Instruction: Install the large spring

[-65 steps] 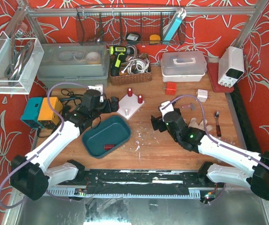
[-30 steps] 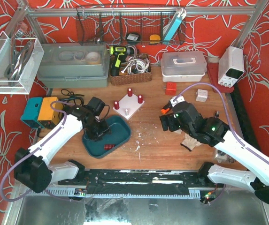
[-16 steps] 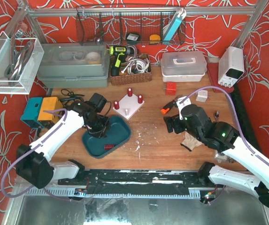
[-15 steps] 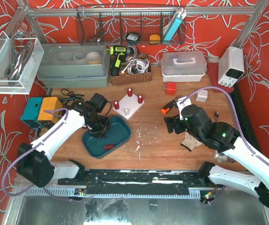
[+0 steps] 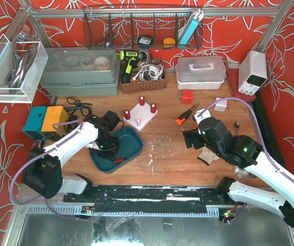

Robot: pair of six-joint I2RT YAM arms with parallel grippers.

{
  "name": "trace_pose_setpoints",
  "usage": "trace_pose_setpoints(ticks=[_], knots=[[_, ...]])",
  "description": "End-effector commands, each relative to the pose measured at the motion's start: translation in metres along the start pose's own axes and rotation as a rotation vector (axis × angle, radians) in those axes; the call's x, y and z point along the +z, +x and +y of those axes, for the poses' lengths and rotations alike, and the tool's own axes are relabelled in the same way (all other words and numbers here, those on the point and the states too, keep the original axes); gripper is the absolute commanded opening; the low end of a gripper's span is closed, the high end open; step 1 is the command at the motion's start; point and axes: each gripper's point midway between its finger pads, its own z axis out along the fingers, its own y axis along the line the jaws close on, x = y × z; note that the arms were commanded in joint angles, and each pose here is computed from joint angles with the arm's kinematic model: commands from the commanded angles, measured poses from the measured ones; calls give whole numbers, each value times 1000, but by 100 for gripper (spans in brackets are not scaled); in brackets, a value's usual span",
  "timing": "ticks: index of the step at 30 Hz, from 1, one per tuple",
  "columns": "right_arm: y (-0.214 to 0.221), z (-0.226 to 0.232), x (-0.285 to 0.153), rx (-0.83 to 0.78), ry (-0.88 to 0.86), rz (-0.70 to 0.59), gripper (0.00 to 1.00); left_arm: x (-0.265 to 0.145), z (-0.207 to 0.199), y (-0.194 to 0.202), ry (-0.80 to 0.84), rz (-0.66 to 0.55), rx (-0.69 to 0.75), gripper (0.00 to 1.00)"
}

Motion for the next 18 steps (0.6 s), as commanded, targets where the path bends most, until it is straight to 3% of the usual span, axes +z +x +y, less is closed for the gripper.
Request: trace_pose_setpoints(ticks=[1,18], knots=[[5,-4,3,-15,29,22,99,8,4,-3,-33,-15,-25,45],[4,-2,6,-15,30,37,99,46,-4,-2,-69,21,10,52]])
